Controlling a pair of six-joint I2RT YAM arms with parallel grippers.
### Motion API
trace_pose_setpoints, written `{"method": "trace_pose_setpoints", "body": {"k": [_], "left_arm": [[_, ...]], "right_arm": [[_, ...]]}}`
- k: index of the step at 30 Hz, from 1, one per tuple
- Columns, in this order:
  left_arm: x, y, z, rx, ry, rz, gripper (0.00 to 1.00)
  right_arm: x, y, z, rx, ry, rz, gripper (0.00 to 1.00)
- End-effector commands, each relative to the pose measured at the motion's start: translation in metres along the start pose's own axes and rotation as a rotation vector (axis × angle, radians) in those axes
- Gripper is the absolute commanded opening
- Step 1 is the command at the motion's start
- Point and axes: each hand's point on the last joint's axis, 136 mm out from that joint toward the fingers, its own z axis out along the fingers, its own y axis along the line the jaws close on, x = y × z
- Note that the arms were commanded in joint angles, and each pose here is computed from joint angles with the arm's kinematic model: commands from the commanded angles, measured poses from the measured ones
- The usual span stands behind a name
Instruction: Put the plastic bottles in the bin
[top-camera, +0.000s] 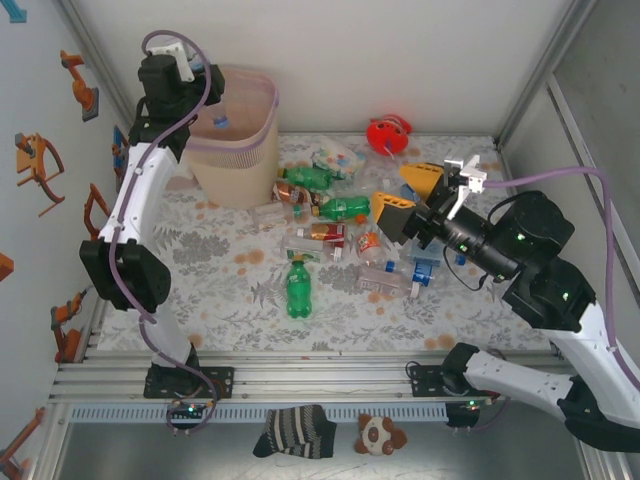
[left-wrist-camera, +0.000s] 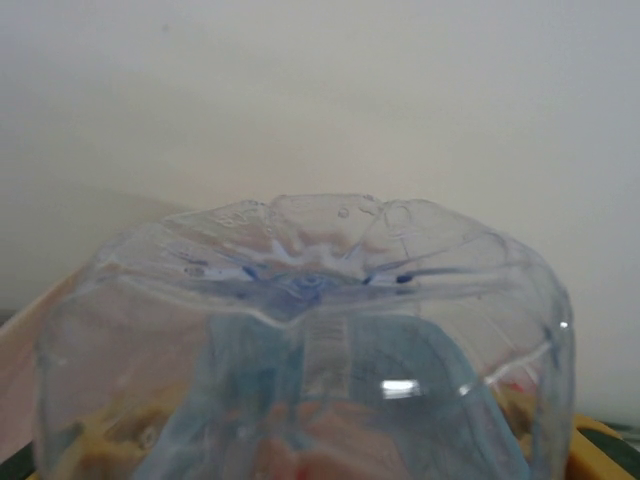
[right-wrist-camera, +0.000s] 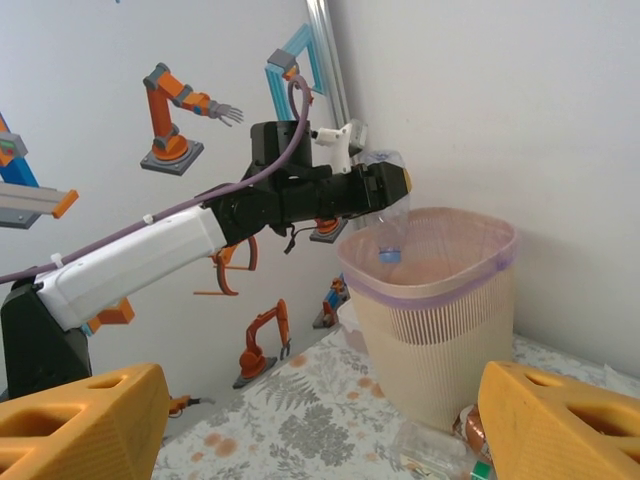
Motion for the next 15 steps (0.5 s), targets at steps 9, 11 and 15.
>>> {"method": "trace_pose_setpoints", "body": {"k": [9,11,15], "left_arm": [[0.029,0.041,0.023,-0.353,0.011,-0.075,0.38],[0.038,0.045,0.025,-0.406,0.039,-0.061,0.35],[0.059,0.056,0.029,-0.521,0.108,-0.057,0.29]], "right_arm": [[-0.002,-0.005,0.001,0.028,-0.005,0.009,0.80],[-0.001,-0.005,0.002,0.031,-0.002,0.012,0.80],[0.001,-0.006,0.003,0.035,0.003,0.017,0.80]]}}
